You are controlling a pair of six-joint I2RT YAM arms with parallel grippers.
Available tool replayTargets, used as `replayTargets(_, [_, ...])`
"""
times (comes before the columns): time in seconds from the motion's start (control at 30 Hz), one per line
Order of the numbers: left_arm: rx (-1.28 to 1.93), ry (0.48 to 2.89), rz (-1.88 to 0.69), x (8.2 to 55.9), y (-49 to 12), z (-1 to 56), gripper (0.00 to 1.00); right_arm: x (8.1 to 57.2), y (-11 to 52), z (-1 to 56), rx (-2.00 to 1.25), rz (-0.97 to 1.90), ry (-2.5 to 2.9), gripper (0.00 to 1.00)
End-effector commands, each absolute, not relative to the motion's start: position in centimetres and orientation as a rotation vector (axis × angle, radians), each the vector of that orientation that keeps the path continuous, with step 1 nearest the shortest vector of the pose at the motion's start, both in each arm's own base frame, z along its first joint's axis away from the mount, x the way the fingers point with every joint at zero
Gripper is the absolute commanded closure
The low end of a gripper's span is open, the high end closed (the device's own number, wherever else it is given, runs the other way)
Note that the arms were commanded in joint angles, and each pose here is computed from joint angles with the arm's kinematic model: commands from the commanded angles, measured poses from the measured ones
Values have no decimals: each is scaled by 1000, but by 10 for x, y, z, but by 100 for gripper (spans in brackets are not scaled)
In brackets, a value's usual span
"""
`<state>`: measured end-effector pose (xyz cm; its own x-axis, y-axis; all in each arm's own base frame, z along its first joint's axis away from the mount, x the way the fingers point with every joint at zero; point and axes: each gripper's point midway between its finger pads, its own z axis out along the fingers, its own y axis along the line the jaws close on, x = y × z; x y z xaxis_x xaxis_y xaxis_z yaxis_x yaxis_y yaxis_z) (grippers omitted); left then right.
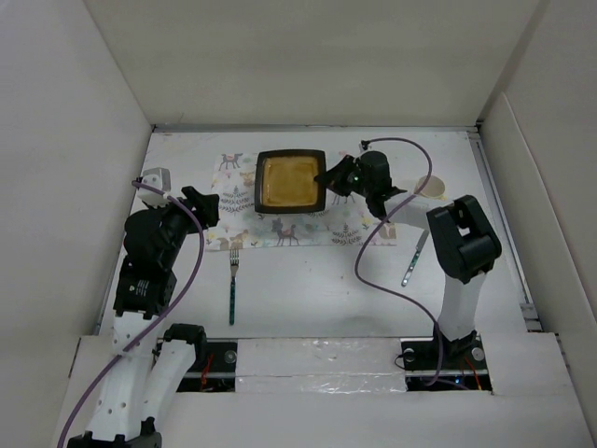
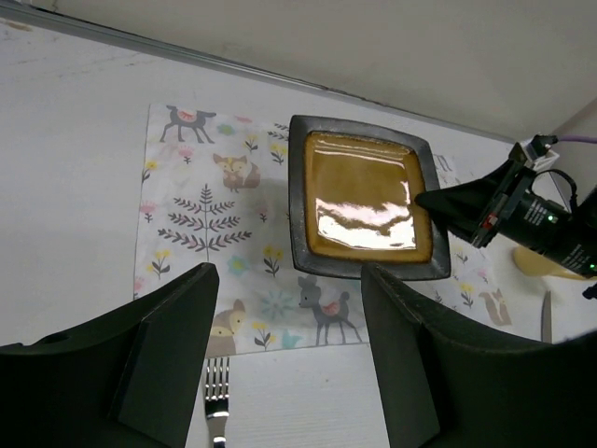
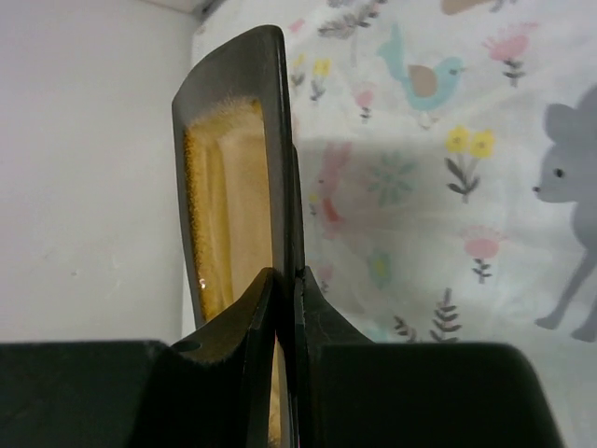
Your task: Set the dinner table for one person
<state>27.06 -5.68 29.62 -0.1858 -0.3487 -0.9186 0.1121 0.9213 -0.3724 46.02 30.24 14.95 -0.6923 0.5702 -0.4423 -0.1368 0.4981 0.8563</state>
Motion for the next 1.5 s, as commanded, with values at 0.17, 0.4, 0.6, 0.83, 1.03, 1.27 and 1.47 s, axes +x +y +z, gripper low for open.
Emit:
replayTargets(0.17, [-155,1673,-439,270,-61,308,41,493,306,195,259,1345,1899,100])
replayTargets(0.4, [-158,1674,-435,270,-60,308,41,503,304,164,269,1302,1972,100])
replayTargets(0.6, [-156,1675,-435,271,-60,307,41,505,302,128,283,1287,2050,100])
replayTargets(0.83, [-158,1681,-433,272,-60,305,41,502,292,109,305,1234,2090,60])
replayTargets(1.03, [-159,1682,-430,272,-60,305,41,505,271,125,267,1074,2095,42])
replayTargets(1.27, [-154,1677,-438,270,-61,307,41,489,225,164,199,837,2049,52])
replayTargets(1.47, [-120,1655,-472,264,-67,314,72,464,94,225,413,433,1897,100])
